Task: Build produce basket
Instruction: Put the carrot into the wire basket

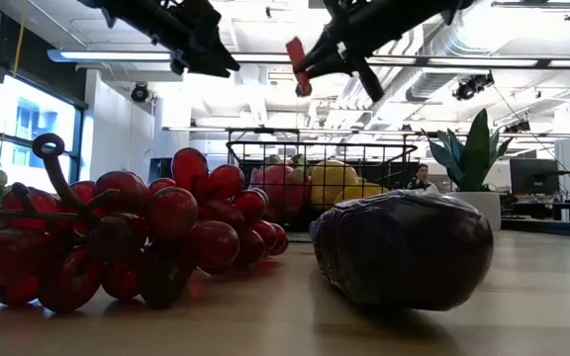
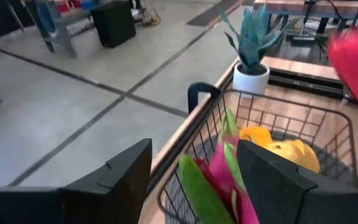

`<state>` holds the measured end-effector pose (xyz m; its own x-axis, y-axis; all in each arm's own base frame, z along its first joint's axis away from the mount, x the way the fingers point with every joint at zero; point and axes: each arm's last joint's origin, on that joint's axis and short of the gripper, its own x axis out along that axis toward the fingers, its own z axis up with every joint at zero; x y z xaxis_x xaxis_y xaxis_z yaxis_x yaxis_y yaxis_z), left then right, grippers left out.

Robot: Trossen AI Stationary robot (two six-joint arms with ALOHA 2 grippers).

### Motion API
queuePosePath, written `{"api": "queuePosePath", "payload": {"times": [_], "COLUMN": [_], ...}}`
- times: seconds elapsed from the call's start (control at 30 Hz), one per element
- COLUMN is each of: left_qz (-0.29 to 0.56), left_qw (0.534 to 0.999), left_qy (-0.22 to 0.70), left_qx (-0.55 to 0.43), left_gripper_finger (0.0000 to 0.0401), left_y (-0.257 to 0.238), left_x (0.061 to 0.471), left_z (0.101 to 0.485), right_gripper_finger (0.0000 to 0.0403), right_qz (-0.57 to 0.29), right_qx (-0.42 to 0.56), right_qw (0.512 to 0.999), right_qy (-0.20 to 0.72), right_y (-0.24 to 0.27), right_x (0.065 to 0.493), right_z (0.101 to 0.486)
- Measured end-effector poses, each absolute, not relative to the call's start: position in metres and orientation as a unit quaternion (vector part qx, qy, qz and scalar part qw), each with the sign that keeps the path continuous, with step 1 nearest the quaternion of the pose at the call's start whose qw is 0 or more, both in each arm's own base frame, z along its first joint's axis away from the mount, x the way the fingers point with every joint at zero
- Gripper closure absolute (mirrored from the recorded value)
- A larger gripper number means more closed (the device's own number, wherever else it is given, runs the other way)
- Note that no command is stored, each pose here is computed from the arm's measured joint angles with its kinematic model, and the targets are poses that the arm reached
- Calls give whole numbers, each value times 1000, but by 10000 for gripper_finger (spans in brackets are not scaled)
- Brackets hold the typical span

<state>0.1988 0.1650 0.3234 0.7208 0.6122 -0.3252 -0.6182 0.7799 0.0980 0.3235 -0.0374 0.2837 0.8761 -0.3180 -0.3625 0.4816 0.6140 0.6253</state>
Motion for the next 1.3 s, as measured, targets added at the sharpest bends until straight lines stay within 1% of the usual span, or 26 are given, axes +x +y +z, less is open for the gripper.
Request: {"api": "queuePosePath", "payload": {"times": [0.17, 0.37, 0.57, 0.7, 0.93, 1.03, 1.2, 1.3], "left_qz": [330, 326, 325, 326, 326, 326, 326, 327], "left_qw": [923, 917, 914, 914, 914, 914, 914, 914], "left_qy": [197, 228, 237, 237, 238, 238, 238, 237], "left_qx": [-27, -38, -42, -41, -38, -38, -38, -41], "left_gripper_finger": [174, 174, 174, 174, 174, 174, 174, 174], "left_y": [157, 151, 149, 149, 149, 149, 149, 149], "left_x": [190, 181, 180, 180, 180, 180, 180, 180], "left_z": [324, 322, 320, 320, 321, 321, 320, 320], "right_gripper_finger": [391, 391, 391, 391, 391, 391, 391, 391], "right_qz": [-236, -271, -281, -289, -298, -289, -282, -308], "right_qx": [344, 319, 301, 300, 307, 314, 310, 306], "right_qw": [907, 908, 910, 907, 903, 904, 908, 899], "right_qy": [48, -11, -51, -61, -42, -25, 11, 58], "right_y": [-58, -73, -81, -84, -88, -90, -98, -104], "right_x": [324, 324, 340, 353, 374, 383, 403, 412], "right_z": [295, 302, 292, 275, 236, 226, 227, 227]}}
